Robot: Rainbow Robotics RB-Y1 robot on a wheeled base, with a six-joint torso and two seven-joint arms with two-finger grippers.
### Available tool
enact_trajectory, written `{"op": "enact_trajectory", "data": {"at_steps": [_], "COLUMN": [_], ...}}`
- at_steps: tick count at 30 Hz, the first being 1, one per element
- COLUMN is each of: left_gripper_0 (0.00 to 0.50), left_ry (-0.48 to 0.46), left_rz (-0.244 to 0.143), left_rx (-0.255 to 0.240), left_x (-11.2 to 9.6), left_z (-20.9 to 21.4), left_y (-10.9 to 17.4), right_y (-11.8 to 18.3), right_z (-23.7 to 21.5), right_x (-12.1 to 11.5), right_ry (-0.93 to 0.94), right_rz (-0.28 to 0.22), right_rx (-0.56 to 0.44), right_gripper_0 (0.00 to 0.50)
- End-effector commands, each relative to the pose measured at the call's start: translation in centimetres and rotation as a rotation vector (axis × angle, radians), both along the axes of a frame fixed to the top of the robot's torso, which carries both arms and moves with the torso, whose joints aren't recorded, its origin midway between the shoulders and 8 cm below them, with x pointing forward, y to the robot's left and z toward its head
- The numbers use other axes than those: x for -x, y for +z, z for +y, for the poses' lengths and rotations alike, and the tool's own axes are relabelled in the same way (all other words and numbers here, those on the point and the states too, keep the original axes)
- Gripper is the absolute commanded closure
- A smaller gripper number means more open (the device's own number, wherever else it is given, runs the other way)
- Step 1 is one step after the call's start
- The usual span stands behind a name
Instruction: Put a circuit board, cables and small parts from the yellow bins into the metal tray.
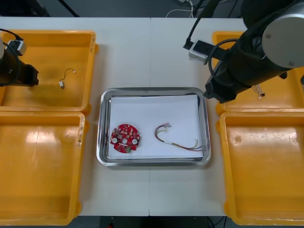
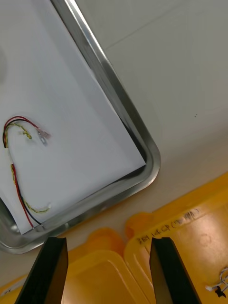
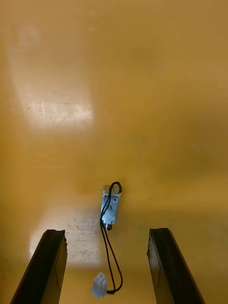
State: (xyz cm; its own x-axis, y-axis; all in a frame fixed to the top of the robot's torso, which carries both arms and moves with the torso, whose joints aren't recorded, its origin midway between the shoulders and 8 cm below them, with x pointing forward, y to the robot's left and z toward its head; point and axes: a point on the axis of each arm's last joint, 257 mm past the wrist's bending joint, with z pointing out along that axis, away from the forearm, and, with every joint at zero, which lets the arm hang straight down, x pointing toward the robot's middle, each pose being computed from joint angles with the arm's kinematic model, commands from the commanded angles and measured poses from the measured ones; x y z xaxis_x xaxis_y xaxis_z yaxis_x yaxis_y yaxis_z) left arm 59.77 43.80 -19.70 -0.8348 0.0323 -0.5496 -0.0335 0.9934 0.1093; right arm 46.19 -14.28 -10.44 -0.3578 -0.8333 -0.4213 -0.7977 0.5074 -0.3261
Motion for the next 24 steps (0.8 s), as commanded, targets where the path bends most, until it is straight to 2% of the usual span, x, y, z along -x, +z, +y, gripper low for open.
{"op": "enact_trajectory", "data": {"at_steps": [1,5,13,20,24], "left_gripper_0": [0.000,0.000,0.000,0.000,0.000], "left_ry": [-0.071,-0.070,-0.065,-0.067,-0.065], "left_rz": [-0.051,-0.048,-0.072,-0.072,-0.076], "left_rx": [-0.088,-0.083,-0.092,-0.084,-0.076], "left_x": [-1.5,-1.5,-2.2,-2.3,-2.4], "left_z": [1.2,1.3,1.7,1.3,1.2], "left_y": [3.8,3.5,2.7,2.5,2.0], "right_y": [3.9,4.2,4.8,4.9,4.8], "right_z": [-4.1,-6.9,-11.7,-14.5,-15.7], "right_x": [-2.3,-3.6,-6.0,-7.0,-7.6], "right_ry": [-0.129,-0.230,-0.408,-0.507,-0.557], "right_rz": [-0.049,-0.038,-0.015,0.005,0.034], "right_rx": [-0.049,-0.082,-0.131,-0.156,-0.183], "right_gripper_0": [0.000,0.000,0.000,0.000,0.000]}}
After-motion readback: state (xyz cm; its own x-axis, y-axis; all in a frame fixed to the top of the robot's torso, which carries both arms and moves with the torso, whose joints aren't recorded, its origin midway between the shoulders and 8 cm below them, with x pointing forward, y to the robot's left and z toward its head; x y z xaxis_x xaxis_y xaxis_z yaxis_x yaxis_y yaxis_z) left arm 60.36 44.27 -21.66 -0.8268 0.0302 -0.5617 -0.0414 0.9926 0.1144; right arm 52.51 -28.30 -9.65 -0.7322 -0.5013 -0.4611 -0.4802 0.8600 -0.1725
